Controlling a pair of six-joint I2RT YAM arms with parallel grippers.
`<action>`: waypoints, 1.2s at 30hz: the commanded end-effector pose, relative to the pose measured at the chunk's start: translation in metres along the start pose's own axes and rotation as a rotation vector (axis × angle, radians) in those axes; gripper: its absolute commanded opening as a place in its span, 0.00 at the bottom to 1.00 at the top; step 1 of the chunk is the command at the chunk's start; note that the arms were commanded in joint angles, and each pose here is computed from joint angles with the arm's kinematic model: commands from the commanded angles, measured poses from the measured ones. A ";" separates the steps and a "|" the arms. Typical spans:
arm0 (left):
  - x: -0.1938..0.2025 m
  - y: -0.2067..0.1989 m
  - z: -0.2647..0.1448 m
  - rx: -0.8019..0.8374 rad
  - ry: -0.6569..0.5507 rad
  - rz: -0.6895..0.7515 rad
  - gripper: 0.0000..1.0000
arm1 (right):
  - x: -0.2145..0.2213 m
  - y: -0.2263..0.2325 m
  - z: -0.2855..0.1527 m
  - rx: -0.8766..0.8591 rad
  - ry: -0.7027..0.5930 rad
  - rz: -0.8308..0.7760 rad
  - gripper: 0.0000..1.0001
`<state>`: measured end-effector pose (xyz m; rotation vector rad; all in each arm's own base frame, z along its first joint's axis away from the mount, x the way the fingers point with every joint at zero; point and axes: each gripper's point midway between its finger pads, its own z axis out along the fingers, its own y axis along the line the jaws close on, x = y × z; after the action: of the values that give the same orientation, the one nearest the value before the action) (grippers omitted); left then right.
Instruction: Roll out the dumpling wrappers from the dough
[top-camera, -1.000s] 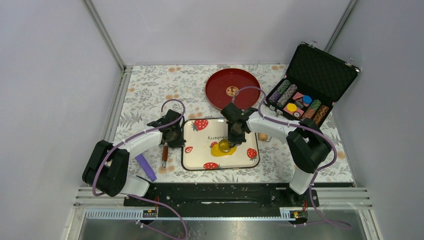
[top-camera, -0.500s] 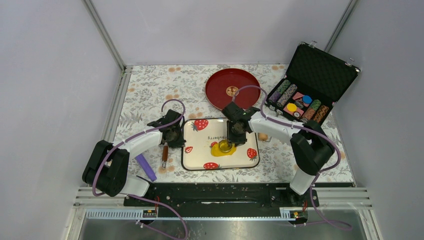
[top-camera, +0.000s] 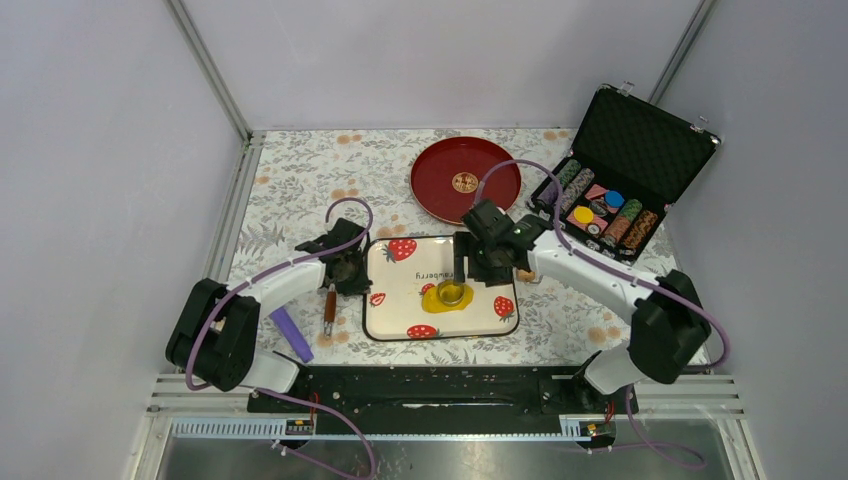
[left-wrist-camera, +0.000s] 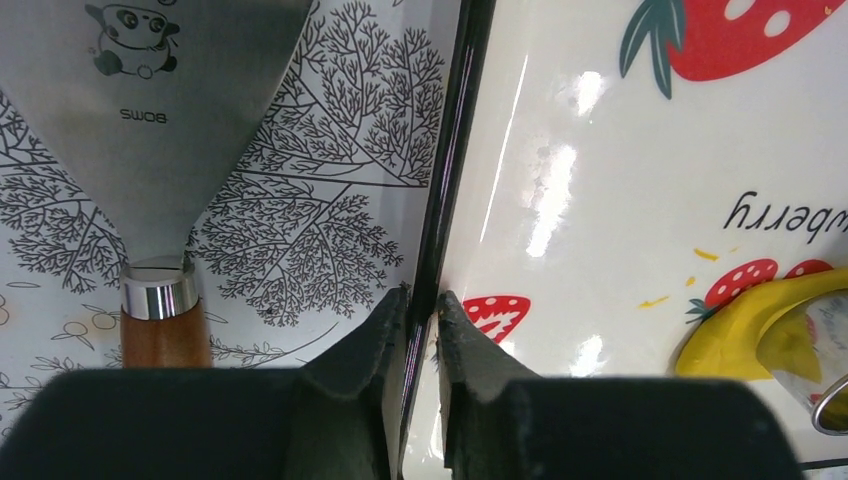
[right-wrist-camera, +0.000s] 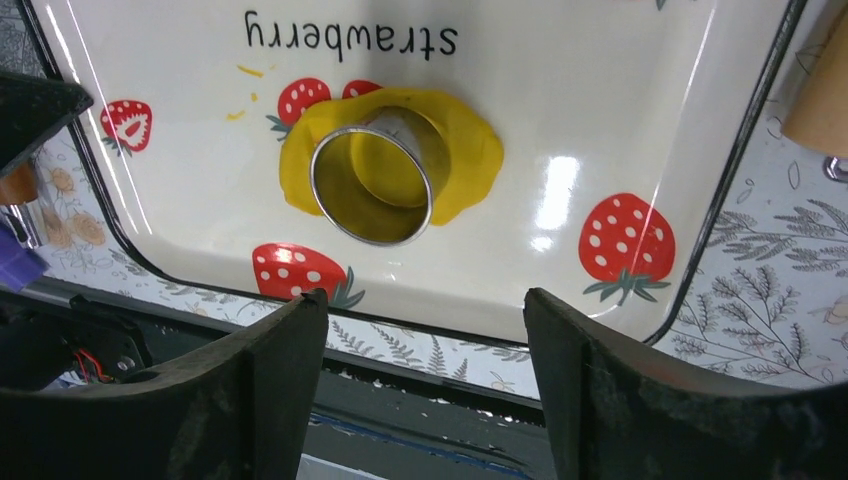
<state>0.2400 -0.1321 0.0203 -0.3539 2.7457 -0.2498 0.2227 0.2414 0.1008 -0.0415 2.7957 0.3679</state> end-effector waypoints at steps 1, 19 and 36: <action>0.007 0.024 -0.002 -0.097 0.010 0.049 0.24 | 0.007 -0.005 -0.018 -0.041 -0.030 -0.019 0.80; -0.002 -0.083 -0.094 0.506 -0.130 0.016 0.45 | 0.003 0.006 -0.014 -0.381 0.072 0.185 0.71; 0.037 -0.186 -0.060 0.661 0.079 0.093 0.38 | -0.009 0.006 0.027 -0.308 0.175 0.155 0.54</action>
<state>0.2084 -0.2762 0.0747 -0.0793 2.6584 -0.9653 0.2243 0.2521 0.0743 0.1168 2.9150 0.8863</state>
